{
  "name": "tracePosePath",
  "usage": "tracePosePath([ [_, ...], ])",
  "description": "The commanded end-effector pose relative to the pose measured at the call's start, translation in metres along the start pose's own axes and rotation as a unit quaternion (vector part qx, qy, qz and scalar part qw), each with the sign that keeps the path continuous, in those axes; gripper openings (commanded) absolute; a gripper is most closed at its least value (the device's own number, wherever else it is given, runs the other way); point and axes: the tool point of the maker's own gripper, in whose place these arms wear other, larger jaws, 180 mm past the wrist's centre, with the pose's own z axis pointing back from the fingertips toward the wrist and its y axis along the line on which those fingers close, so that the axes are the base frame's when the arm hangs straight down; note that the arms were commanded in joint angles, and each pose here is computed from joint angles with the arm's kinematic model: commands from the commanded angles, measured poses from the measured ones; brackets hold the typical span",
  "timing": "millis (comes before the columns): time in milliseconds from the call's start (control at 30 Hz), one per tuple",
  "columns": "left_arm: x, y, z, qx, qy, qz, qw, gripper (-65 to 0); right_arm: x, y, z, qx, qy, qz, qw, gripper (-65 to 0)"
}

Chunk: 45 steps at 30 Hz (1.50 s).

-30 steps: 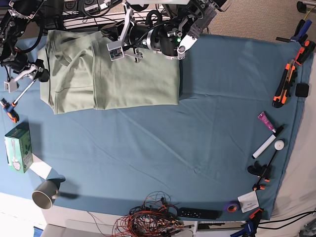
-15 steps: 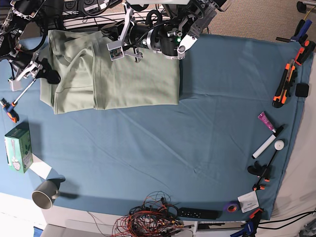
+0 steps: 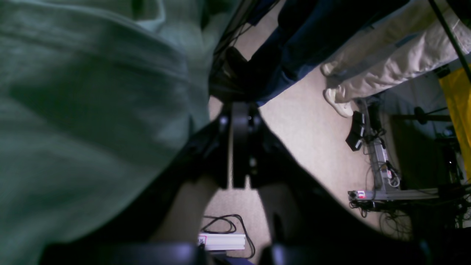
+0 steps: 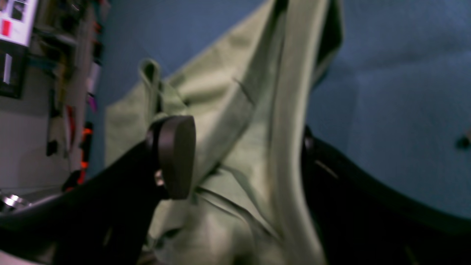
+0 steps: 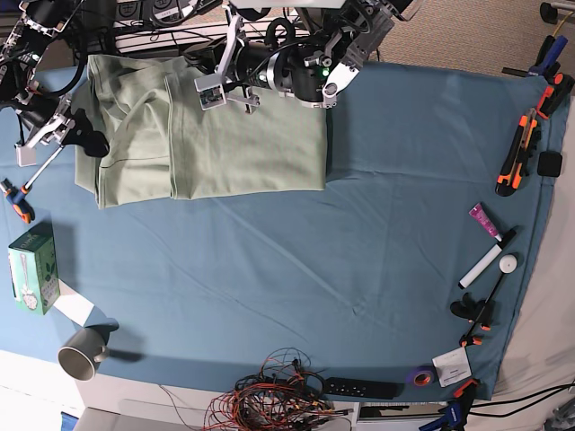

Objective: Fold the T-shirt properly
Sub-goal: 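Grasp the bundle's edge with the right gripper and lift it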

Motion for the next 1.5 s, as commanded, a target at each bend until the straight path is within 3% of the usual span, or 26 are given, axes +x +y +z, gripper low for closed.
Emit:
tracePosePath([
  [0,0.019,-0.006,0.0,-0.012,-0.03,-0.01,0.999,-65.0,0.014,0.003,0.004,0.0,-0.01,0.017,0.9998,-28.3],
  [367,0.019,-0.005,0.001,-0.011,-0.03,-0.012,0.999,-65.0,-0.025,0.013,-0.027,0.014,0.082,0.032,0.996,-28.3],
  [667,0.02,-0.005,0.0,-0.011,-0.03,-0.012,0.999,-65.0,-0.029,0.015,-0.03,0.018,0.09,0.033,0.9952,-28.6],
  [700,0.02,-0.005,0.001,-0.011,-0.03,-0.012,0.999,-65.0,-0.029,0.015,-0.03,0.018,0.09,0.033,0.9952,-29.6],
  [767,0.02,-0.005,0.001,-0.011,-0.03,-0.012,0.999,-65.0,-0.028,0.015,-0.03,0.017,0.09,0.033,0.9952,-38.9],
  [867,0.019,-0.005,0.0,-0.011,-0.03,-0.012,0.999,-65.0,-0.028,0.015,-0.03,0.018,0.09,0.033,0.9952,-64.1],
  [1133,0.02,-0.003,0.002,-0.008,-0.029,-0.013,0.999,-65.0,-0.013,0.035,-0.031,0.065,0.051,0.025,0.9962,-65.0],
  [1333,0.022,0.013,0.033,0.035,-0.019,-0.034,0.999,-65.0,0.007,0.067,-0.029,0.08,0.04,0.098,0.9912,-65.0],
  [1467,0.012,0.037,0.077,0.105,-0.017,-0.028,0.994,-65.0,0.016,0.1,-0.03,0.1,0.026,0.155,0.9826,-65.0],
])
